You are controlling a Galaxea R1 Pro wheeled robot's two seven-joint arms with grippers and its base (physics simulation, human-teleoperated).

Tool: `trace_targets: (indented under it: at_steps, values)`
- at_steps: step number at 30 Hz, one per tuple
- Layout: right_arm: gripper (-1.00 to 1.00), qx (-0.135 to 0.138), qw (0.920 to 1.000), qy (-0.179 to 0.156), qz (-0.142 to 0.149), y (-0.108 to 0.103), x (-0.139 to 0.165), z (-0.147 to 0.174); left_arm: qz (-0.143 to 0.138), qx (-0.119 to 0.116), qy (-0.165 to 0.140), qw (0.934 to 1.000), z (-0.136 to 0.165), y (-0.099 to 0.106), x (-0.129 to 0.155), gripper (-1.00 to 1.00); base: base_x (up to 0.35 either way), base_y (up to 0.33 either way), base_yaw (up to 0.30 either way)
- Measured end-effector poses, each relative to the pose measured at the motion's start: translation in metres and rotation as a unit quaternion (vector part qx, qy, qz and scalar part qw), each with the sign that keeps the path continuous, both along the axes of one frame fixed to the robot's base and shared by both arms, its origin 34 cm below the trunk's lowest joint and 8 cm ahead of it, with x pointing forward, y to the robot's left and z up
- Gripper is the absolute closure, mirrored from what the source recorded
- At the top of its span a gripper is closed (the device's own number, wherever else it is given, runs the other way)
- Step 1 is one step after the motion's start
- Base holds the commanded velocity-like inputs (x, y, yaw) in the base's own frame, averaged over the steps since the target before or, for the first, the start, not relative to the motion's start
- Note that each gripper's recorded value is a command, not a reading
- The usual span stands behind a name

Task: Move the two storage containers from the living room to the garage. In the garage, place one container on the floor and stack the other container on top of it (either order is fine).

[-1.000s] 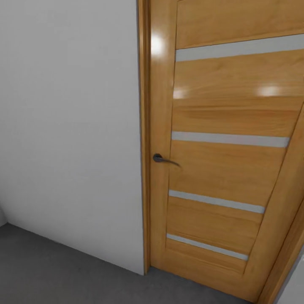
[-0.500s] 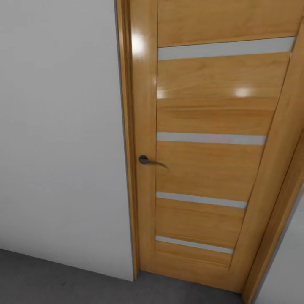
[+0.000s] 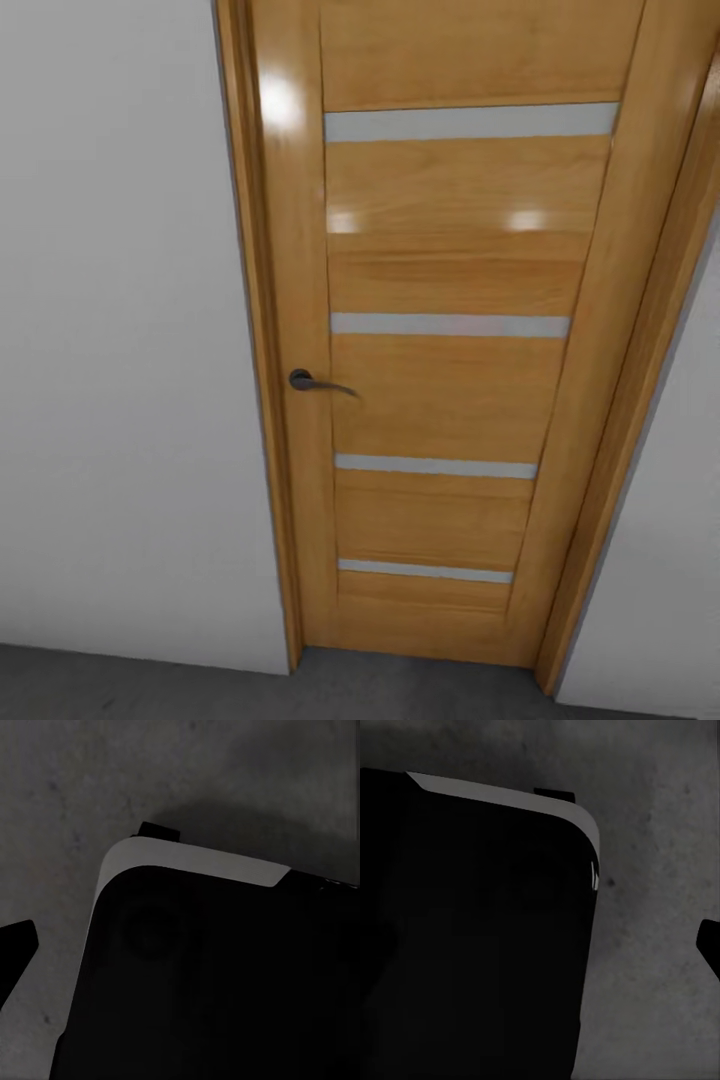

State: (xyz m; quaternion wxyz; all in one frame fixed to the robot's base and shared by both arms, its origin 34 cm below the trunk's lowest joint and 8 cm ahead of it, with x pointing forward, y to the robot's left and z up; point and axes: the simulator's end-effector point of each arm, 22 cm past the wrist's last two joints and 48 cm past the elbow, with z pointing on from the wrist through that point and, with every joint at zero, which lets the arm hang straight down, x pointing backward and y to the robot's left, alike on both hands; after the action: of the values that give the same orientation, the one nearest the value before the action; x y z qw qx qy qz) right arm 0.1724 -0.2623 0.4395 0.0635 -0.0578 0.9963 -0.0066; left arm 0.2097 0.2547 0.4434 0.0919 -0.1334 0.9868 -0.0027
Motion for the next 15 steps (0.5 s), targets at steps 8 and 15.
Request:
trace_targets:
  at_steps: [8,15]
  values:
    - [-1.0,0.0,1.0,0.001,0.0,-0.0006,-0.0003,0.0,0.0,0.0,-0.001,1.0,0.0001,-0.0002,0.0004,-1.0,0.0,0.0,-0.032]
    - [-1.0,-0.001,1.0,0.002,0.0,-0.0007,-0.0008,-0.0001,0.0,0.0,-0.001,1.0,0.0002,-0.001,0.001,-1.0,0.0,0.0,-0.001]
